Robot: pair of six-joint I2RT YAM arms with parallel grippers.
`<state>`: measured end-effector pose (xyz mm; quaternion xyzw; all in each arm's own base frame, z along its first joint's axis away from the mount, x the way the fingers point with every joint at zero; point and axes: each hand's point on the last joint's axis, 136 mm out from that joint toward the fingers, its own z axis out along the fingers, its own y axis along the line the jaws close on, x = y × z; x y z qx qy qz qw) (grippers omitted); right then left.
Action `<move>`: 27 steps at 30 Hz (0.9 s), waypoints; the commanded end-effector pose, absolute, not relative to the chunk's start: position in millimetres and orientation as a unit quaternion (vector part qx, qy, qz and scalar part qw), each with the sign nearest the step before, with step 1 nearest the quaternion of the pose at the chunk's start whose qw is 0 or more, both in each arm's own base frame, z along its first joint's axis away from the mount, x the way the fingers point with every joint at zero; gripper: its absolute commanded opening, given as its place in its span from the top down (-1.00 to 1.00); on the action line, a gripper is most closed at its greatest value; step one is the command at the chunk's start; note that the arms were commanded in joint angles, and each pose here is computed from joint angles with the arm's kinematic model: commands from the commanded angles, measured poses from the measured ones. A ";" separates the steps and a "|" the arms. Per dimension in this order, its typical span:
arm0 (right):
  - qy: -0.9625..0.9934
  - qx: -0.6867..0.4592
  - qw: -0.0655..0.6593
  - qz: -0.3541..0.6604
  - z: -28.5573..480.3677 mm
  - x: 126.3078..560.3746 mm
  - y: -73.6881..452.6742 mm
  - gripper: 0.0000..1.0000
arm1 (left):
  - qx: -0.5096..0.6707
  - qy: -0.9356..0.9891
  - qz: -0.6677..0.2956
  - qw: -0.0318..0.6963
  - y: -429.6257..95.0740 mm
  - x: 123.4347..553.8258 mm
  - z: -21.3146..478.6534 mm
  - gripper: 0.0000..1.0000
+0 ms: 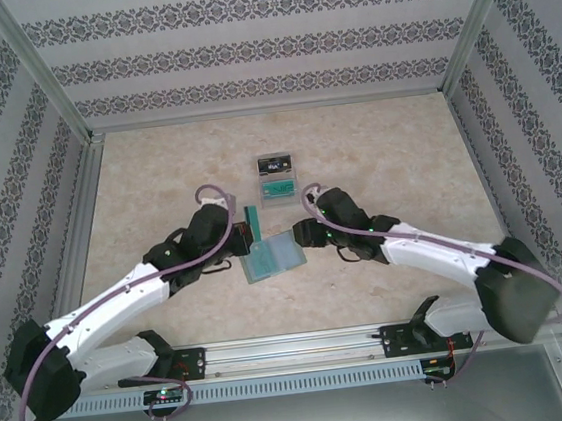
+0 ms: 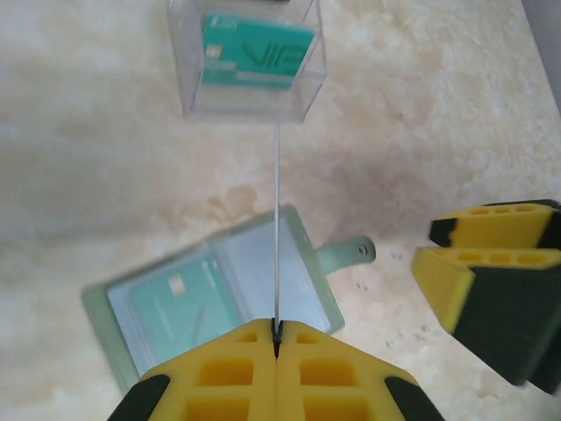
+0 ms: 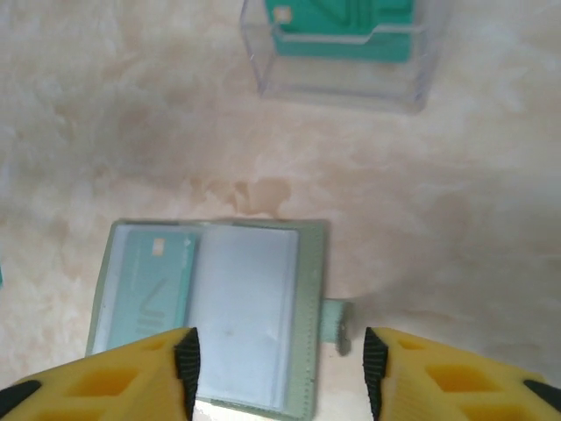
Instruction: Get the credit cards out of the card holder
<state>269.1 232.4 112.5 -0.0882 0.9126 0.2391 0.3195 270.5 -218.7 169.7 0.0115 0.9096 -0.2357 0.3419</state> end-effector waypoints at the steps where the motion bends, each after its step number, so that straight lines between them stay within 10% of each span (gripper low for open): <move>1: 0.910 -0.071 0.349 0.212 111.5 265.7 207.0 -0.23 | 0.126 0.919 -0.117 0.355 -203.9 283.7 166.3 1.00; 8: 0.894 -0.032 0.402 0.193 119.7 259.3 170.3 -0.96 | 0.249 0.887 -0.077 0.382 -233.5 316.6 185.6 1.00; 27: 0.867 0.019 0.457 0.197 137.0 255.8 143.5 -0.96 | 0.571 0.729 0.169 0.338 -267.6 401.8 142.3 1.00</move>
